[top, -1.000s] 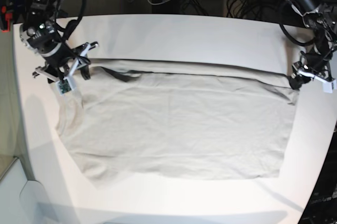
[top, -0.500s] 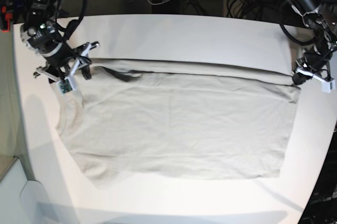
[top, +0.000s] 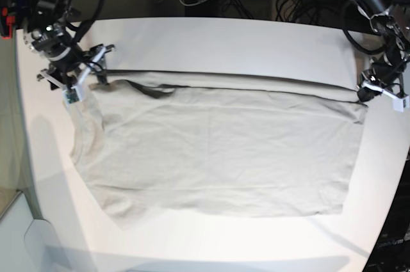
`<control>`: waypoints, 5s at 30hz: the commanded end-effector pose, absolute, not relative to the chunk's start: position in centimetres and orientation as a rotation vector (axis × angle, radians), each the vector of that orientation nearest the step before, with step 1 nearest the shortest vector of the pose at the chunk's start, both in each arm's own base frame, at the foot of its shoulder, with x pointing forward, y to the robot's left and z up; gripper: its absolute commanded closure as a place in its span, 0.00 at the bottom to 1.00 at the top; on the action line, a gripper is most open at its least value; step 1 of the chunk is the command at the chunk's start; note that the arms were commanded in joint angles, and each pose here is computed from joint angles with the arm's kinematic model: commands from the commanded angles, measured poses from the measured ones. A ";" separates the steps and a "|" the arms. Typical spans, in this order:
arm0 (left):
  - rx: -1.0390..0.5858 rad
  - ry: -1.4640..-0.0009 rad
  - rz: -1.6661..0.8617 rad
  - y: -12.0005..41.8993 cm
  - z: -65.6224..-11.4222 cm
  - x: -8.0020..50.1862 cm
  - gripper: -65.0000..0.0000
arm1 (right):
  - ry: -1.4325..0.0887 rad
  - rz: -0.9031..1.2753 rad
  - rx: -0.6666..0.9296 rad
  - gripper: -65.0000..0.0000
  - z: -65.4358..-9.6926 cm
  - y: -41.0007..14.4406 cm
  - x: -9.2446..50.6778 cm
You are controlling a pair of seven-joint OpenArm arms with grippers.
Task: Layout the t-shirt on the table in an organized manner, then fold the t-shirt properly
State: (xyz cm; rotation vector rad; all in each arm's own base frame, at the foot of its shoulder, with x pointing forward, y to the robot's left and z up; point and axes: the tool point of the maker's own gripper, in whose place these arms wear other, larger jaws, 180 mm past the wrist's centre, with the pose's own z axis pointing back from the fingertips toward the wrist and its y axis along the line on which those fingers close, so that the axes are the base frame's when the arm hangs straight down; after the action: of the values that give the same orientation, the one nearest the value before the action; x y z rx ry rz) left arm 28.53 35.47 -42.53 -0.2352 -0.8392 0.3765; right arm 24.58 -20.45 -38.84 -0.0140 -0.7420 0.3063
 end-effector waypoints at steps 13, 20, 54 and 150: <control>-0.215 -0.894 0.358 36.6 -40.8 29.5 1.00 | -0.730 0.210 -0.046 0.39 -40.1 -25.9 26.2; -0.215 -0.896 0.358 36.6 -40.7 29.5 1.00 | -0.694 0.199 -0.021 0.39 -41.4 -25.6 25.7; -0.133 -0.894 0.217 37.6 -33.5 33.7 1.00 | -0.726 0.516 -0.208 0.95 -33.1 -24.3 32.7; -0.029 -0.616 0.164 37.4 -40.2 19.9 0.00 | -0.597 0.440 -0.249 0.39 -35.7 -27.2 21.1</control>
State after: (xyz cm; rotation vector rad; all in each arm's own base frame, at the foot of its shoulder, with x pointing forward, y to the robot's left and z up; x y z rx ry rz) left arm 18.88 36.63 -41.74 -0.0490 -0.5626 0.1779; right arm 20.69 -27.16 -36.50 -0.2389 -0.5695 0.4180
